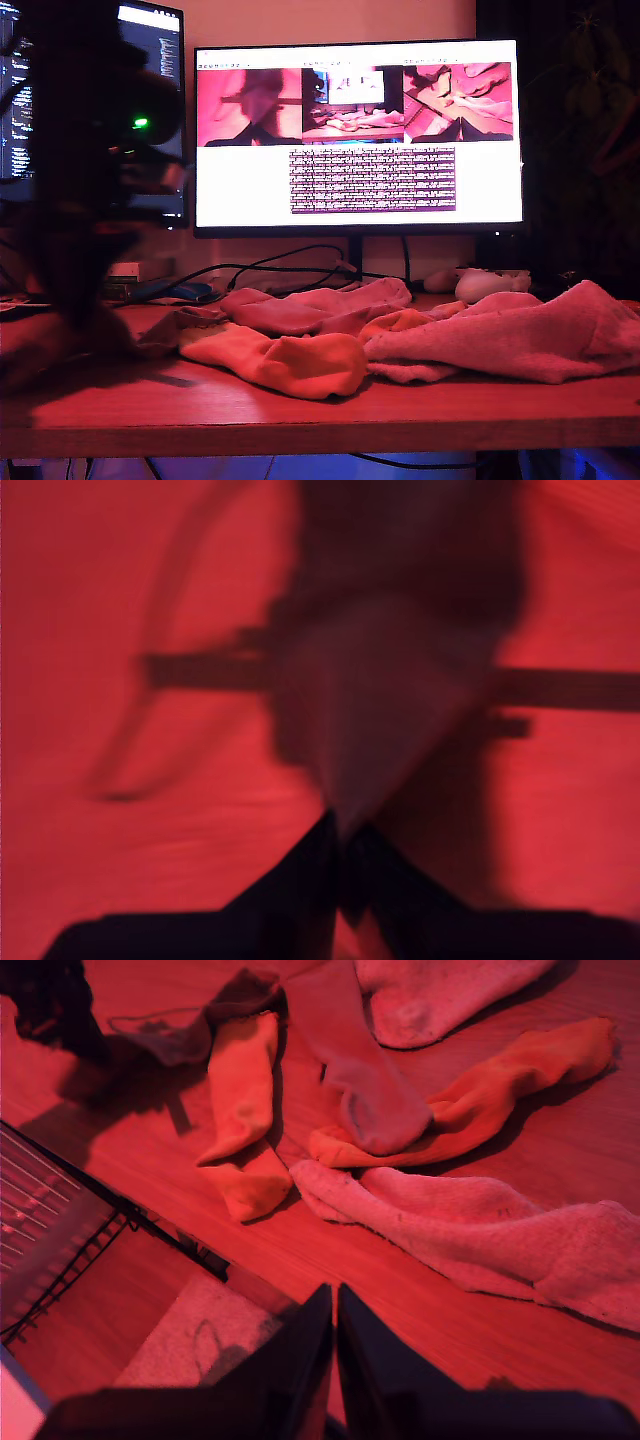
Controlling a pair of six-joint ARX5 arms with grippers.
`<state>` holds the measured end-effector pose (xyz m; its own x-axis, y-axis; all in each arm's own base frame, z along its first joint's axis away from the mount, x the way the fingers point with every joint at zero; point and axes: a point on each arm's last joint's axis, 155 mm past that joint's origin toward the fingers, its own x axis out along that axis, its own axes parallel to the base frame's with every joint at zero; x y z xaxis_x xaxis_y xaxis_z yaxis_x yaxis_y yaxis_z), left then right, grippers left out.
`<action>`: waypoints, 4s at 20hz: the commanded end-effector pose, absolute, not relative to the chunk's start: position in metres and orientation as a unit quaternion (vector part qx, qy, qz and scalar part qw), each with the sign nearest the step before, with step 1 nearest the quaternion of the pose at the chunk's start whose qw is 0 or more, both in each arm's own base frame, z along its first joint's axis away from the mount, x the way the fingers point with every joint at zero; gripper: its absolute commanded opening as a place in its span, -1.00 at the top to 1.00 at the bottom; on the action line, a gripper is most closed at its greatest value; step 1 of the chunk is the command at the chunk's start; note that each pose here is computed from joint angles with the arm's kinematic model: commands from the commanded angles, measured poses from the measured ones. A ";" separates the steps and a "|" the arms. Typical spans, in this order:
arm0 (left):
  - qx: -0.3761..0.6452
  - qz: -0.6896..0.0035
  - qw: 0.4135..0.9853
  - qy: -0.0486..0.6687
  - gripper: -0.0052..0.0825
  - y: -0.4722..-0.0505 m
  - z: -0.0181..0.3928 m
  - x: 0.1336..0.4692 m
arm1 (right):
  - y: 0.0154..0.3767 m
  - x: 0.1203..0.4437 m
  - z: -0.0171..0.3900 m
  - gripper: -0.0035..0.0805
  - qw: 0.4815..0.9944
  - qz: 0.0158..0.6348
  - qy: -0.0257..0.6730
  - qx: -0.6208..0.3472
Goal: Pair up the socks based on colour and pattern, by placing them on top of one another
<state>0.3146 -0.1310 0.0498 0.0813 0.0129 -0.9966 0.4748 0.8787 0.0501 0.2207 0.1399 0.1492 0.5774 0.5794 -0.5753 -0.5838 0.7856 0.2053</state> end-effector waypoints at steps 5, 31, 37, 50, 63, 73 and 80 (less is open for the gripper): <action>0.159 -0.201 0.698 0.669 -0.05 -0.143 0.042 0.307 | 0.142 0.222 0.154 0.94 0.889 0.332 0.316 -0.006; 0.078 -0.289 0.806 0.510 0.93 -0.168 0.017 0.384 | 0.154 0.260 0.195 0.94 0.916 0.337 0.216 0.001; 0.092 -0.258 0.829 0.488 0.93 -0.157 0.007 0.400 | 0.155 0.263 0.186 0.94 0.913 0.336 0.231 0.002; 0.067 -0.136 0.825 0.544 0.93 -0.105 -0.030 0.404 | 0.155 0.264 0.187 0.94 0.914 0.337 0.227 0.000; 0.035 -0.261 0.858 0.441 0.93 -0.160 0.084 0.395 | 0.155 0.264 0.187 0.94 0.914 0.339 0.223 -0.010; 0.158 -0.374 0.838 0.365 0.93 -0.186 0.129 0.362 | 0.160 0.259 0.188 0.94 0.907 0.356 0.224 -0.006; 0.287 -0.514 0.754 0.291 0.93 -0.244 0.127 0.315 | 0.163 0.255 0.186 0.94 0.901 0.370 0.224 -0.017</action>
